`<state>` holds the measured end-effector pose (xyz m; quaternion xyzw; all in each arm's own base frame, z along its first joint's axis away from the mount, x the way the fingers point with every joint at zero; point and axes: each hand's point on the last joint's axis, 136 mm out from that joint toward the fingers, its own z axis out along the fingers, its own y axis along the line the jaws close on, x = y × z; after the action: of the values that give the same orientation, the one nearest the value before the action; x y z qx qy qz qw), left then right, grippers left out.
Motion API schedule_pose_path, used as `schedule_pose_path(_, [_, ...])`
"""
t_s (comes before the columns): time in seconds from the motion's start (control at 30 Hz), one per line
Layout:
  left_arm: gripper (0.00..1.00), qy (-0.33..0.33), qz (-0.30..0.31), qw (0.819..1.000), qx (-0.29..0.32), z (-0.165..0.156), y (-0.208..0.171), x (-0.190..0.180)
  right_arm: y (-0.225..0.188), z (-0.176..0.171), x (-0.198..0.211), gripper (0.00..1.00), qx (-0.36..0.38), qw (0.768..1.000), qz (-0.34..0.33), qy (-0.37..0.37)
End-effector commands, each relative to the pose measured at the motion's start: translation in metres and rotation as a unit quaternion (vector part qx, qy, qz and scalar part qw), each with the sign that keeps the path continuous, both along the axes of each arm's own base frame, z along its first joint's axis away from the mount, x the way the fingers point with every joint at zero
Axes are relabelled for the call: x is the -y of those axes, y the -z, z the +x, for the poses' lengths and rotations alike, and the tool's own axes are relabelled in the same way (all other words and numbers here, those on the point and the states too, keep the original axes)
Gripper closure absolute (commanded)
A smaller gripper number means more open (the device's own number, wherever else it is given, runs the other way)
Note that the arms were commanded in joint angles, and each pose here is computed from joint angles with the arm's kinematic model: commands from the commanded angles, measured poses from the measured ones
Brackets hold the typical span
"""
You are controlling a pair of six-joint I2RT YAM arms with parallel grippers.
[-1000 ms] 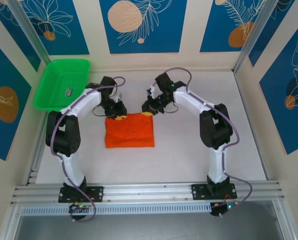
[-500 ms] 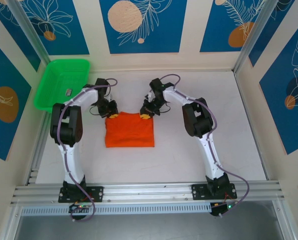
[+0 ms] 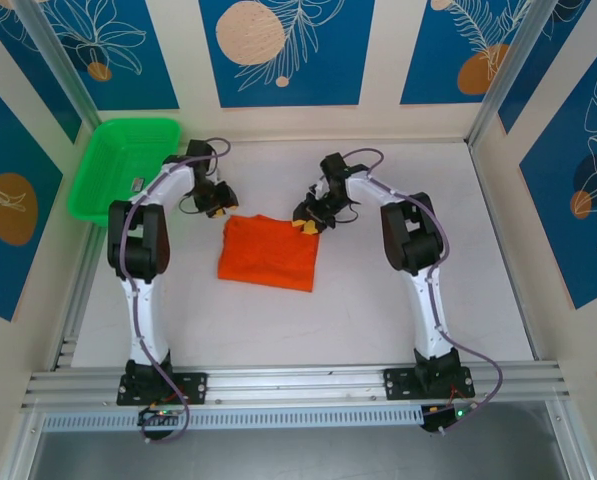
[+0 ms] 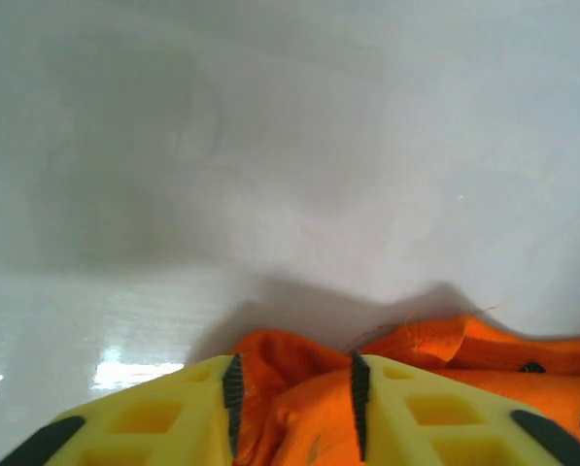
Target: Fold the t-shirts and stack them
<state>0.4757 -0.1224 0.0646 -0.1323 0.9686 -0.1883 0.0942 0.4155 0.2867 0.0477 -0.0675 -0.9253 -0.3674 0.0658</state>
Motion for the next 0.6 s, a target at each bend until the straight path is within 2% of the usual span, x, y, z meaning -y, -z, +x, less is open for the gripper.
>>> schedule_pose_path(0.0, [0.58, 0.007, -0.021, 0.999, 0.04, -0.006, -0.052, 0.0, -0.054, 0.004, 0.006, 0.56, 0.061, 0.997, 0.037, 0.017])
schedule_pose_path(0.13, [0.55, 0.059, -0.075, 0.994, 0.048, -0.046, -0.072, 0.025, -0.068, -0.024, 0.011, 0.45, 0.078, 0.996, 0.041, 0.016])
schedule_pose_path(0.23, [0.55, 0.104, -0.088, 0.99, 0.025, -0.089, -0.064, 0.041, -0.054, -0.057, 0.014, 0.41, 0.05, 0.999, 0.018, -0.004])
schedule_pose_path(0.37, [0.55, 0.114, -0.108, 0.987, -0.008, -0.136, -0.048, 0.047, -0.024, -0.092, 0.015, 0.39, 0.01, 0.999, -0.033, -0.035])
schedule_pose_path(0.4, [0.56, 0.121, -0.115, 0.986, -0.014, -0.146, -0.045, 0.05, -0.017, -0.096, 0.015, 0.39, 0.006, 0.998, -0.047, -0.04])
schedule_pose_path(0.47, [0.72, 0.143, -0.142, 0.979, -0.028, -0.163, -0.041, 0.062, -0.007, -0.101, 0.014, 0.39, 0.004, 0.996, -0.072, -0.053])
schedule_pose_path(0.57, [0.79, 0.187, -0.156, 0.968, -0.061, -0.186, -0.032, 0.08, 0.003, -0.104, 0.008, 0.43, -0.002, 0.994, -0.088, -0.071])
